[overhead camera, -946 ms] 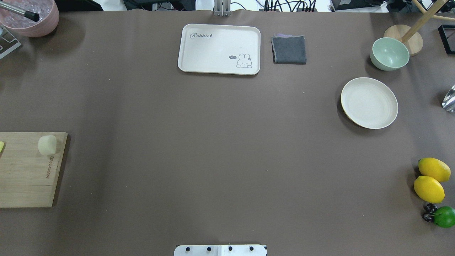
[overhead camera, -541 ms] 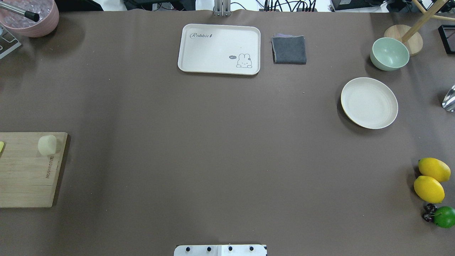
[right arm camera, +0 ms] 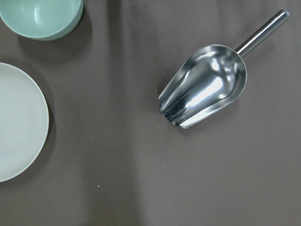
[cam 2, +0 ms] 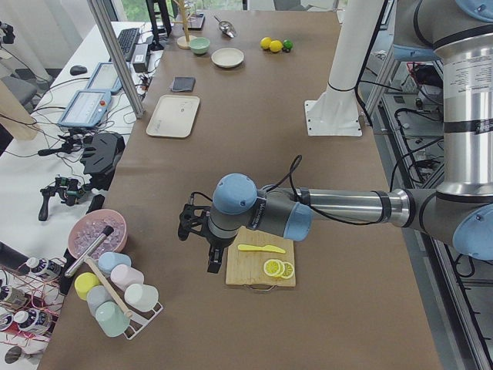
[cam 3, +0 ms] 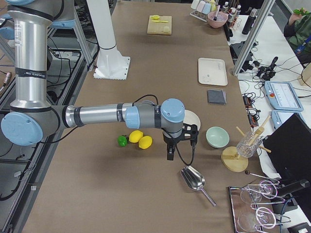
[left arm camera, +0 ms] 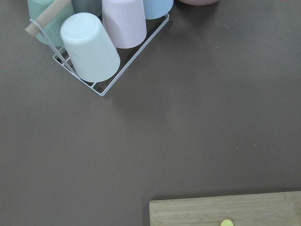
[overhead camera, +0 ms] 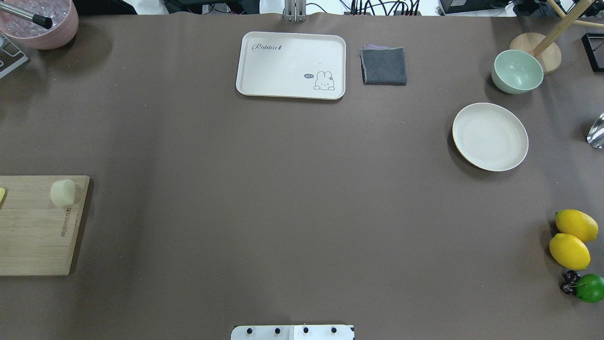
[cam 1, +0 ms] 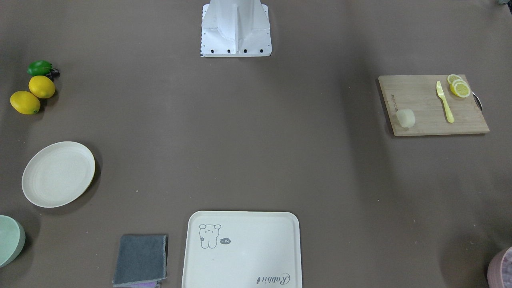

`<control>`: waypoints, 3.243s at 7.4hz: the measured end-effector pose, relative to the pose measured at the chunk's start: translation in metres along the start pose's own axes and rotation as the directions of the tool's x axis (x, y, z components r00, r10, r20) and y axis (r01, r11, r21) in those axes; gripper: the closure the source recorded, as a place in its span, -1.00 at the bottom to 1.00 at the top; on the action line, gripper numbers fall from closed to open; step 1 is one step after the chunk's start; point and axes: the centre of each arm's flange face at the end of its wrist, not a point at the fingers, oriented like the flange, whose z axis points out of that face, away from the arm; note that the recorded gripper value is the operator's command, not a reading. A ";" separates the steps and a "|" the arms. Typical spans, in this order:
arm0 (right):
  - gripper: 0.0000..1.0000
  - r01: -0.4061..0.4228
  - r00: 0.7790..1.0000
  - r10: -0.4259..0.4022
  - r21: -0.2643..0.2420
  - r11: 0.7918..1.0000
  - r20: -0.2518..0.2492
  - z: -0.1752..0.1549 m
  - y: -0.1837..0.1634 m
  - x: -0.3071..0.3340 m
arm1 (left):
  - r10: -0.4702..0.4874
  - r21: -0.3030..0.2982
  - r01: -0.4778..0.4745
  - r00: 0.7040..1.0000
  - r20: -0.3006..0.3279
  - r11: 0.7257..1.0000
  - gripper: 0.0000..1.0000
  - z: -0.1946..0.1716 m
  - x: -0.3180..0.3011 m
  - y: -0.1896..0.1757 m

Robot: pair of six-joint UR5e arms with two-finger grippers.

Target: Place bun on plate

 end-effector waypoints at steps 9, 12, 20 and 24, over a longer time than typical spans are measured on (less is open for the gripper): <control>-1.00 0.126 0.992 -0.126 -0.001 0.992 0.010 0.010 -0.081 -0.087 | 0.019 0.027 -0.019 1.000 -0.022 0.999 -0.95 0.014 0.007 -0.037; -1.00 0.170 0.984 -0.173 0.050 0.984 0.045 0.060 -0.101 -0.152 | 0.022 0.085 -0.020 0.999 -0.032 0.996 -0.95 0.009 0.014 -0.043; -1.00 0.030 0.997 -0.035 0.070 0.997 0.070 0.182 -0.055 -0.148 | 0.034 0.100 -0.030 0.999 -0.034 0.995 -0.95 0.007 0.018 -0.047; -0.98 -0.004 0.998 0.000 0.052 0.999 0.066 0.199 -0.044 -0.179 | 0.034 0.099 -0.030 0.999 -0.034 0.995 -0.95 0.007 0.018 -0.047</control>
